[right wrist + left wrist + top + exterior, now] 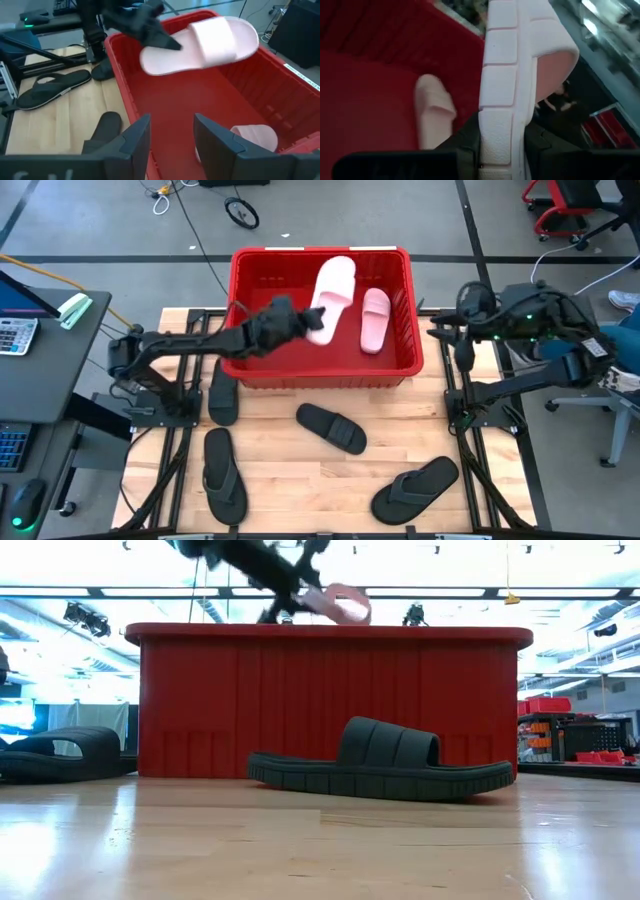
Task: Pick and place slides into bin
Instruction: Put the pink slipper into the red bin
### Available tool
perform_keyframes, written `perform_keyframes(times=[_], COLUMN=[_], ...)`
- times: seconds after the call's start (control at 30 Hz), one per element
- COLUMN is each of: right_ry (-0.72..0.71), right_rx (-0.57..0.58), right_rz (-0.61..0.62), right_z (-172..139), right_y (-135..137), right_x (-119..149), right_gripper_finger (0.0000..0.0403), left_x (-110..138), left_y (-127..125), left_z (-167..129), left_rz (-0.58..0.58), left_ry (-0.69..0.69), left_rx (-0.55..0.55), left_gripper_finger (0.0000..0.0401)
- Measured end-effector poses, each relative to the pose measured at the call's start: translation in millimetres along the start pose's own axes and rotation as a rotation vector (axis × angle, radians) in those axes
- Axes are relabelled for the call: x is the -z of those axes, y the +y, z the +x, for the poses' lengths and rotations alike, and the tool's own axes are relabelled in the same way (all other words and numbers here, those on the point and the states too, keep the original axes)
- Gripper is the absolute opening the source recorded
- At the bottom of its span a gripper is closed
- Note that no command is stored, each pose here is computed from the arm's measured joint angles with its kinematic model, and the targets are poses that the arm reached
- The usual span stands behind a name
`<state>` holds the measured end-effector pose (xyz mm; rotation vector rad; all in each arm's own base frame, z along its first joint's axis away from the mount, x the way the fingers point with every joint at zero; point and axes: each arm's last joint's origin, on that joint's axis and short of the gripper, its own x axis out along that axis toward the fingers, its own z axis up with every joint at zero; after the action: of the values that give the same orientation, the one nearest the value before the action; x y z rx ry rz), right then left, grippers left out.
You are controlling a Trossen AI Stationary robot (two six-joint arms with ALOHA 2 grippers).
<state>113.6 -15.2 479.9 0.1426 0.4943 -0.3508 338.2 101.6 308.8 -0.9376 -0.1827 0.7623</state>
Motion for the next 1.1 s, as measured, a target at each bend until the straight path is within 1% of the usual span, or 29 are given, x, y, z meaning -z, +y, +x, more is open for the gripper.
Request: perform_keyframes(times=[0.1, 0.23, 0.33, 0.4, 0.6, 0.73, 0.8, 0.87, 1.03, 1.1], right_ry=[0.012, 0.045, 0.079, 0.111, 0.21, 0.284, 0.316, 0.346, 0.368, 0.366], right_rx=[0.002, 0.007, 0.014, 0.02, 0.039, 0.055, 0.063, 0.07, 0.076, 0.076], right_rz=[-0.003, -0.012, -0.021, -0.029, -0.054, -0.059, -0.052, -0.059, -0.056, -0.056], right_z=[5, 17, 28, 36, 58, 69, 72, 75, 76, 75], right_y=[1, 5, 8, 10, 15, 17, 17, 18, 18, 17], right_x=[-1, -3, -5, -5, -4, 0, 1, 3, 5, 5], right_gripper_finger=[0.0153, 0.0154, 0.0153, 0.0153, 0.0153, 0.0154, 0.0153, 0.0153, 0.0153, 0.0152], left_x=[5, 21, 34, 41, 48, 56, 62, 67, 66, 64], left_y=[17, 34, 52, 63, 78, 89, 95, 99, 97, 97], left_z=[23, 49, 68, 78, 107, 124, 132, 138, 149, 150], left_rz=[-0.053, -0.13, -0.155, -0.138, -0.11, -0.077, -0.062, -0.049, -0.06, -0.043], left_ry=[0.009, 0.015, 0.029, 0.035, 0.055, 0.181, 0.214, 0.234, 0.209, 0.212], left_rx=[-0.023, -0.004, -0.049, -0.1, -0.17, -0.244, -0.291, -0.323, -0.304, -0.305], left_gripper_finger=[0.0079, 0.0079, 0.0079, 0.0079, 0.0079, 0.0079, 0.0081, 0.0095, 0.0131, 0.0141])
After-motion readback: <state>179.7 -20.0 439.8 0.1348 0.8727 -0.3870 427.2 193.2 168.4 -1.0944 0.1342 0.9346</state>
